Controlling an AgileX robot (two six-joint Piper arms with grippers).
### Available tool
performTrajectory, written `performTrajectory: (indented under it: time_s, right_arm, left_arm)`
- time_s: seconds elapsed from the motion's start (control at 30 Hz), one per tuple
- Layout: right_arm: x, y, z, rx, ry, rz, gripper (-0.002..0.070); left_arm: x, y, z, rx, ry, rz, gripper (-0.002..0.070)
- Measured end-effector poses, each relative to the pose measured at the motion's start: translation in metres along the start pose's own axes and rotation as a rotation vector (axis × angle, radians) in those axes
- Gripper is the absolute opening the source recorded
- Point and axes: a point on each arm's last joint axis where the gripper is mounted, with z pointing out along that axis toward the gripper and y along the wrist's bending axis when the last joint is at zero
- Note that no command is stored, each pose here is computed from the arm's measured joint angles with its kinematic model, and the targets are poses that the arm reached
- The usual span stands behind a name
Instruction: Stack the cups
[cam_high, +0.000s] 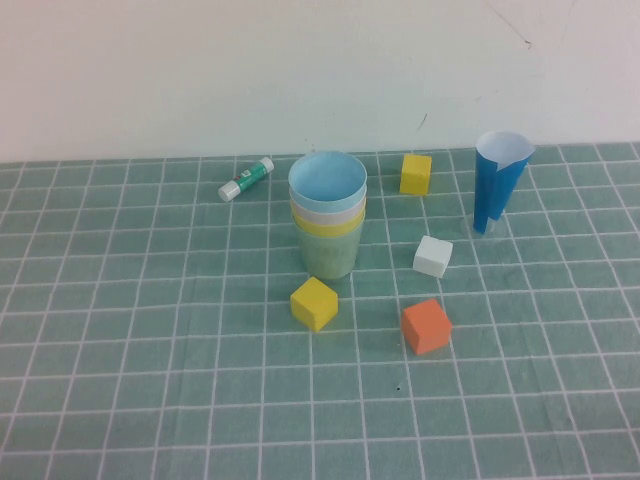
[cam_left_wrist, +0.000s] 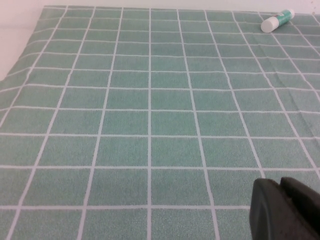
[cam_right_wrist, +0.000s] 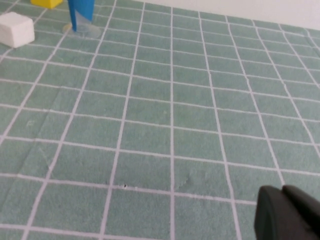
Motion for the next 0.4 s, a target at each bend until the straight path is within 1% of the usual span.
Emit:
performTrajectory:
  time_s: [0.07, 0.23, 0.4]
  right_arm:
    - [-0.0005, 0.0002, 0.0, -0.002, -0.006, 0.006, -0.0003]
    - [-0.0006, 0.0003, 0.0, -0.003, -0.006, -0.048, -0.0003]
    - [-0.0007, 0.0002, 0.0, -0.002, -0.008, -0.062, -0.0003]
  left_arm:
    - [0.0, 0.0, 0.0, 0.0, 0.0, 0.0, -0.0001]
    - [0.0, 0.0, 0.0, 0.0, 0.0, 0.0, -0.0001]
    - [0.0, 0.0, 0.0, 0.0, 0.0, -0.002, -0.0001]
